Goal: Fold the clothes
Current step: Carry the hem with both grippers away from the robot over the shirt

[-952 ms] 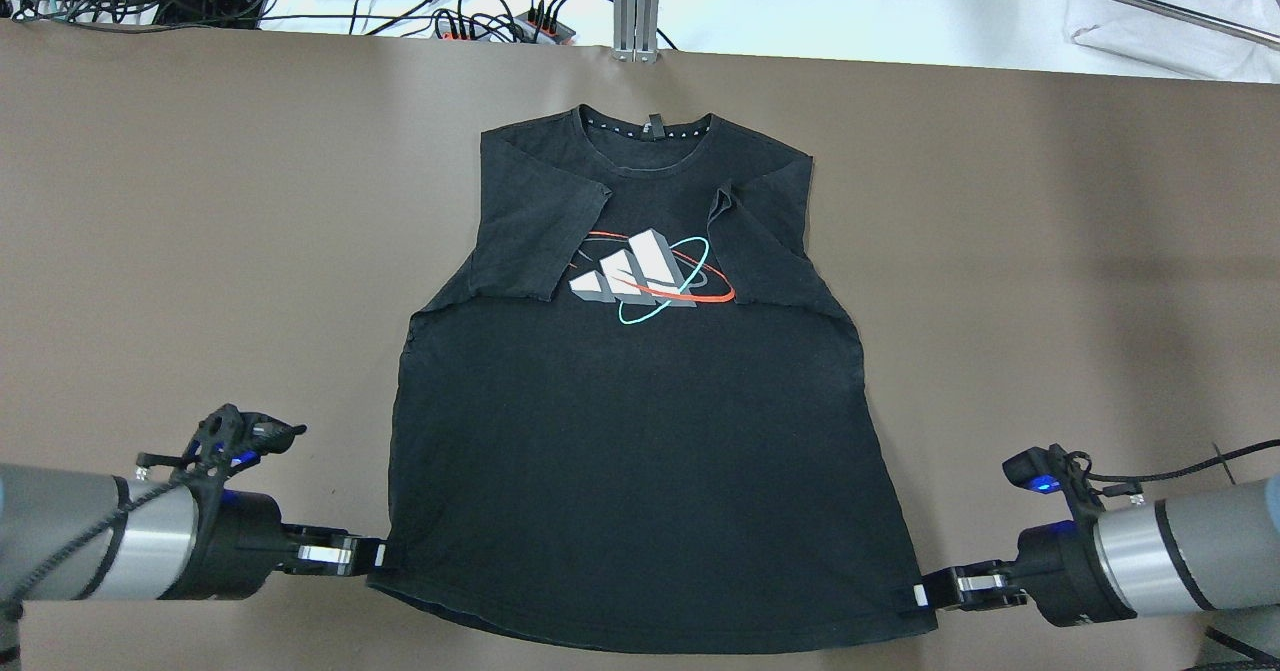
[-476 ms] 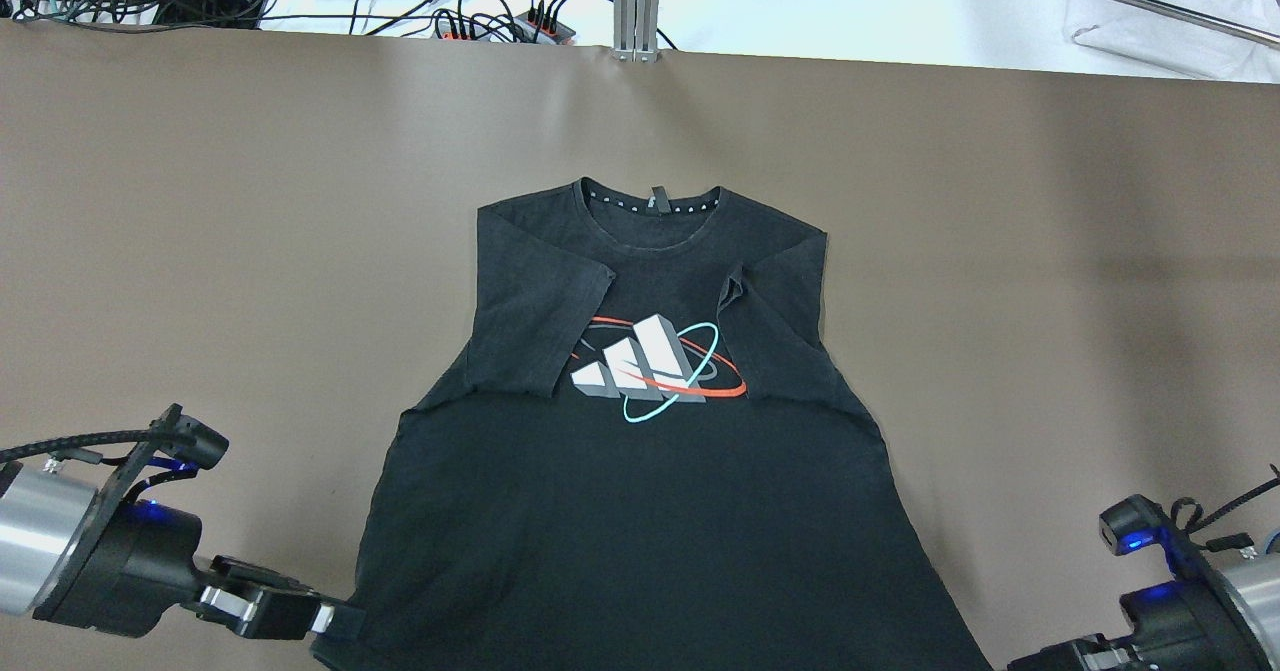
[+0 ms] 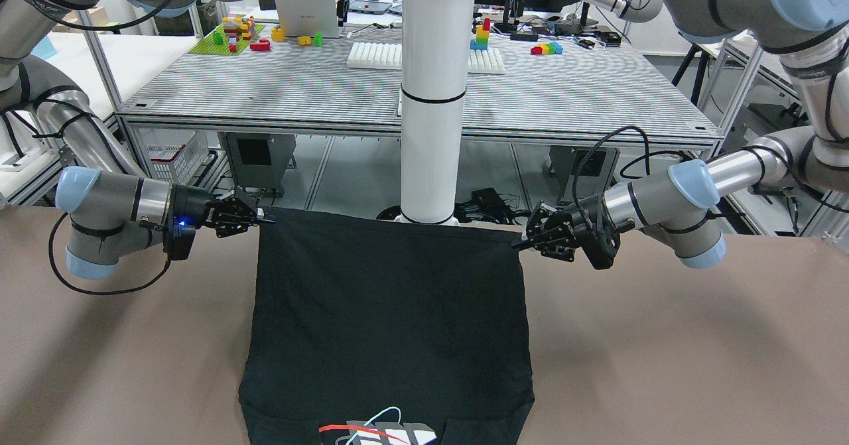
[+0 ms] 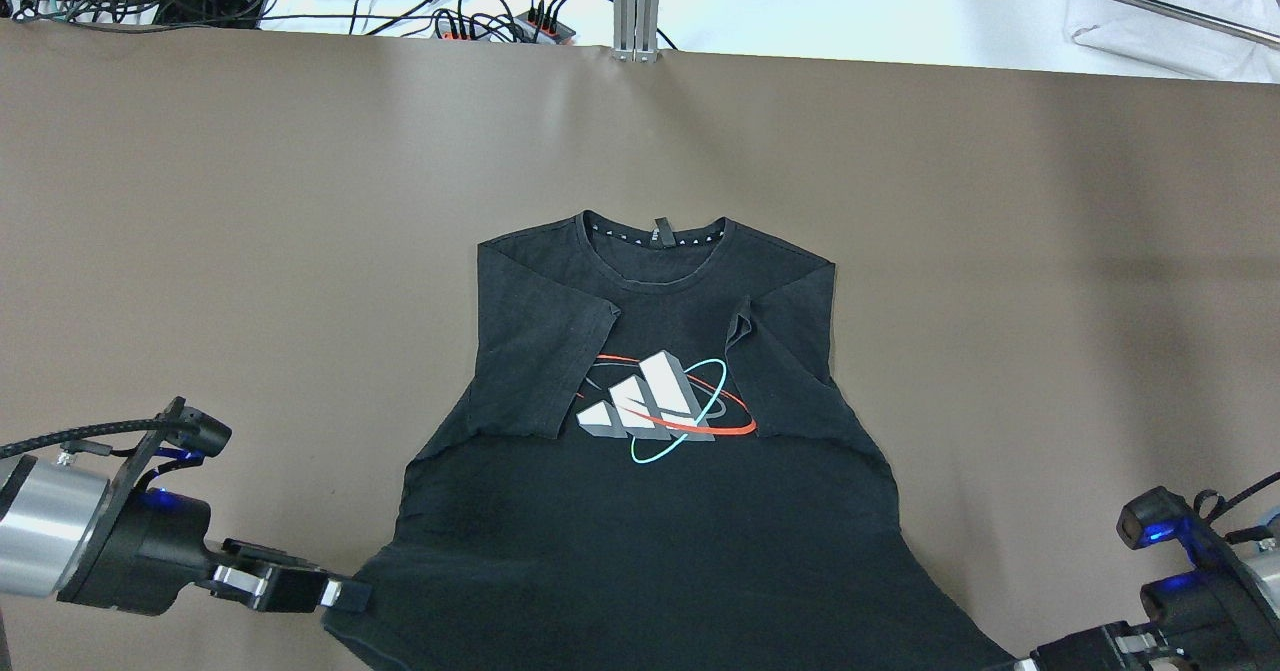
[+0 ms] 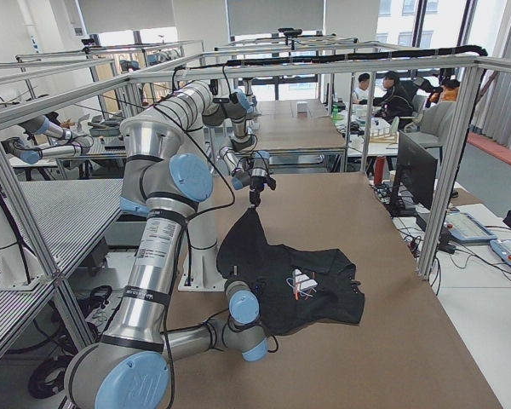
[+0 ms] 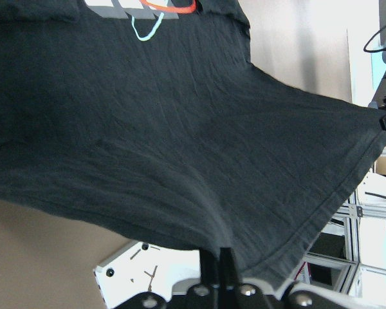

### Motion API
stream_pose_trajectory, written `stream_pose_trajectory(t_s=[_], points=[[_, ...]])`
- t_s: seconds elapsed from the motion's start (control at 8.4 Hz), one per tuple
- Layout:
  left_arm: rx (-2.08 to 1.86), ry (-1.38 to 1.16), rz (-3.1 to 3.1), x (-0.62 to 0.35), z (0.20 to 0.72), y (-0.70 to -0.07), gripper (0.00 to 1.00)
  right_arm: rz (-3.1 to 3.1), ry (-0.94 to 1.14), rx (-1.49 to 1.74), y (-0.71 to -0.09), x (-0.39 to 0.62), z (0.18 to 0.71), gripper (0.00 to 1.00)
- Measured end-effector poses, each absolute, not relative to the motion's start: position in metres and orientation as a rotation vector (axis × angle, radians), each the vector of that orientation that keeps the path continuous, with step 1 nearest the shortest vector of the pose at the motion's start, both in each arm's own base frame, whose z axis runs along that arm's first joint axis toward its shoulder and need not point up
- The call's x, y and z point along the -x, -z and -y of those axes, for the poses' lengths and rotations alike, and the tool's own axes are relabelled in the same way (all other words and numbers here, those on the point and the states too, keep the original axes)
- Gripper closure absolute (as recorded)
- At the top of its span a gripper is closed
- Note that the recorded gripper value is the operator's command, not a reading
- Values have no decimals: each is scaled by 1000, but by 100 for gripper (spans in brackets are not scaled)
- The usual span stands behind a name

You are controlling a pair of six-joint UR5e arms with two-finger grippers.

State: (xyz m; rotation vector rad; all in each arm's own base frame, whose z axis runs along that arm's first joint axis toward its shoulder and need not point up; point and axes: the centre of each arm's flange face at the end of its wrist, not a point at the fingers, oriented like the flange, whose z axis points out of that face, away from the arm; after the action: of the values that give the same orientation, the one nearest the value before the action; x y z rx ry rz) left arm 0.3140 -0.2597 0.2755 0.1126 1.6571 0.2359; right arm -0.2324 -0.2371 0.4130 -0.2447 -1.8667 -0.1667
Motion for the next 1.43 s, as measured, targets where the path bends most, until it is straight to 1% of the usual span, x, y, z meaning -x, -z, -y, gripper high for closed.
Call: stream_pose_trajectory(t_s=[0.36, 0.71, 0.95, 1.19, 1.43], points=[[-185, -117, -1604, -316, 307, -292, 100, 1854, 67, 146, -430, 246, 302, 100], [-215, -32, -1550, -299, 375, -273, 100, 1832, -57, 34, -400, 242, 378, 100], [-219, 14, -1521, -292, 400, -268, 100, 1786, -105, -66, -392, 226, 411, 100], [-235, 51, -1501, -297, 421, -271, 100, 1739, -157, -143, -408, 204, 437, 100], [-269, 101, -1474, -308, 446, -277, 100, 1688, -190, -204, -434, 204, 461, 100]])
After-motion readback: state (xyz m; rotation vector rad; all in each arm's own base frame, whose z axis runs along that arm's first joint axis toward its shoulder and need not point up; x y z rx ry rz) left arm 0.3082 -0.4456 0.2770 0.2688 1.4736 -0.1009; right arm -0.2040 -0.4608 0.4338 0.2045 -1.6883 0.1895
